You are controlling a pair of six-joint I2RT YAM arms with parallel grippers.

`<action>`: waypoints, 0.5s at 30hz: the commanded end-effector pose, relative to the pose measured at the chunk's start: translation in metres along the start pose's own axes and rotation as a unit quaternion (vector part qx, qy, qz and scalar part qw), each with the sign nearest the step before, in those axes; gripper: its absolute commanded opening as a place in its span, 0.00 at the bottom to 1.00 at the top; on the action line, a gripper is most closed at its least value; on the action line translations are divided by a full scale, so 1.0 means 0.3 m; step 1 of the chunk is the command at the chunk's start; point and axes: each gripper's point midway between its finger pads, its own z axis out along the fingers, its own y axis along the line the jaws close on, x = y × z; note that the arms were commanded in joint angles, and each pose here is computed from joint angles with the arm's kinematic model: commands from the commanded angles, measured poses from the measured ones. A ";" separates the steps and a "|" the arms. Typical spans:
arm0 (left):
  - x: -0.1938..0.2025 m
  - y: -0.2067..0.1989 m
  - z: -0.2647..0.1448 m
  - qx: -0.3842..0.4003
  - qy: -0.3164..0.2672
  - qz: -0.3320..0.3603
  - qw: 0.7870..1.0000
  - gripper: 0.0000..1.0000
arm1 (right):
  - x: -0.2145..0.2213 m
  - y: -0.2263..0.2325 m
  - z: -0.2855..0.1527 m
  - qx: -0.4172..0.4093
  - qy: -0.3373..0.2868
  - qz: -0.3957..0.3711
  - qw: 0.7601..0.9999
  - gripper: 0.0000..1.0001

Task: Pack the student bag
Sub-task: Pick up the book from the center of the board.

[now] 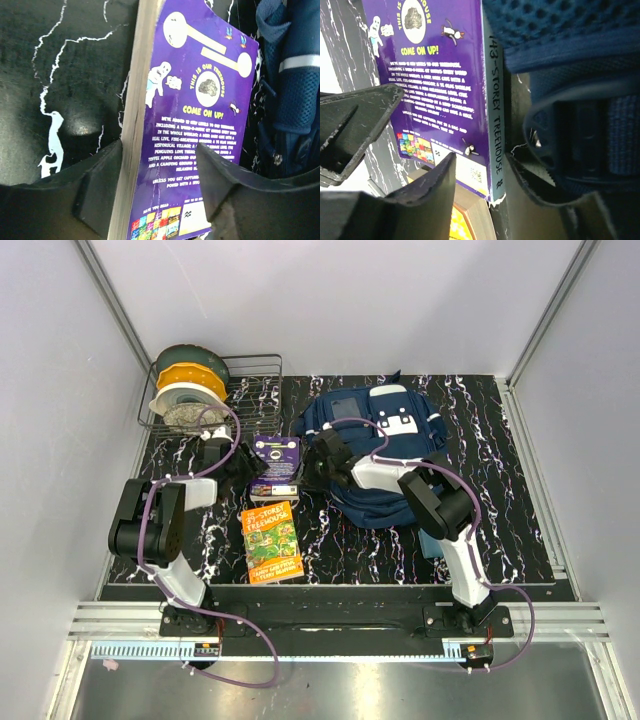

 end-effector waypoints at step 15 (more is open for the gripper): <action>0.245 -0.019 -0.023 0.027 0.130 -0.016 0.991 0.43 | -0.123 0.071 0.000 0.026 -0.065 -0.036 0.997 0.62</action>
